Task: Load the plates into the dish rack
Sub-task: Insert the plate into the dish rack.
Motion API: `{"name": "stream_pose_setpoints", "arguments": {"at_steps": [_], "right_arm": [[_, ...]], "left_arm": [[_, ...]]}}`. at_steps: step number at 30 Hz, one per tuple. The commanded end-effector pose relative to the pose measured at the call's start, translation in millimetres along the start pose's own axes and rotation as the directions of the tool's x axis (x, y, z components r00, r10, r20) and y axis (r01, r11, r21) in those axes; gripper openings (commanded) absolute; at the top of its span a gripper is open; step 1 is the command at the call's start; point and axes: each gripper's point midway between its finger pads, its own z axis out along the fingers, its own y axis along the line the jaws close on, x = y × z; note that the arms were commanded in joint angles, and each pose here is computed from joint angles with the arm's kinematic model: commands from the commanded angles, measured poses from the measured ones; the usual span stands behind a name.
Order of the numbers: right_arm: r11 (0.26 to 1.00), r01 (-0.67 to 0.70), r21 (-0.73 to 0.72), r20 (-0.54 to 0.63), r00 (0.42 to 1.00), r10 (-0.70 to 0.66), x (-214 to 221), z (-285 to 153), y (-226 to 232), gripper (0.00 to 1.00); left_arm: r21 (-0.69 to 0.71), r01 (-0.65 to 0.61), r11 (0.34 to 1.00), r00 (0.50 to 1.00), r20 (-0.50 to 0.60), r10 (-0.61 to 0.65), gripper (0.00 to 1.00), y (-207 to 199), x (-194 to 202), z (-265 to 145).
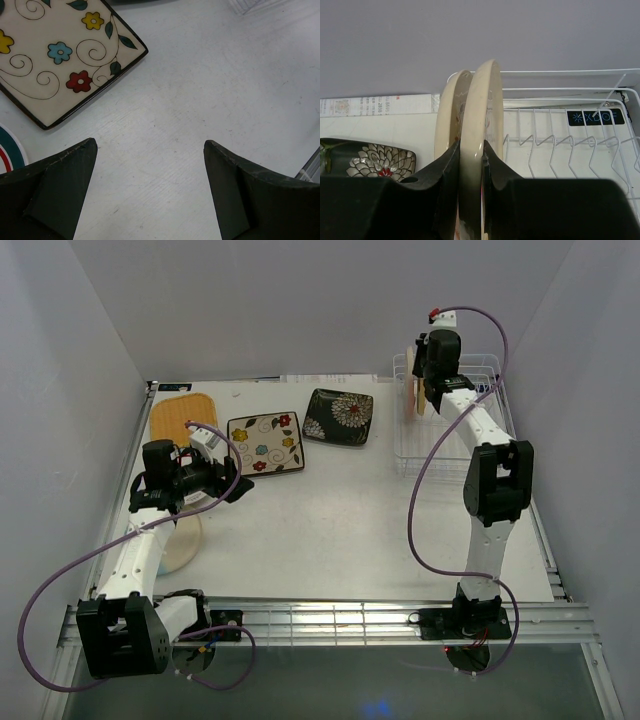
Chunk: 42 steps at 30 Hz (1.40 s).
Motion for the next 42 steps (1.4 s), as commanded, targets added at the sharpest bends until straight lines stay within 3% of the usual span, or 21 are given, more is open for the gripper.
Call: {"name": "stream_pose_setpoints", "arguments": {"at_steps": [1,12,18,27,42], "right_arm": [[1.000,-0.028,-0.008,0.252,0.967,0.029,-87.1,-5.7,0.4,0.08],[0.999,-0.029,-0.012,0.232,0.972,0.031,-72.4,6.0,2.6,0.08],[0.999,-0.037,-0.026,0.221,0.974,0.041,-66.4,9.6,5.5,0.26],[0.998,-0.049,-0.037,0.221,0.974,0.056,-67.9,3.9,6.5,0.37],[0.991,-0.107,-0.075,0.235,0.964,0.122,-96.0,-37.1,8.0,0.40]], "left_arm": [[-0.006,-0.032,0.999,0.999,0.029,0.032,0.98,-2.4,-7.0,-4.2],[-0.007,-0.036,0.999,0.999,0.034,0.037,0.98,-3.0,-7.9,-4.9],[-0.005,-0.035,0.999,0.999,0.033,0.036,0.98,-3.5,-6.9,-5.0],[-0.002,-0.037,0.999,0.999,0.033,0.037,0.98,-4.2,-7.0,-5.2],[-0.009,-0.040,0.999,0.999,0.032,0.041,0.98,-3.2,-7.9,-5.2]]}}
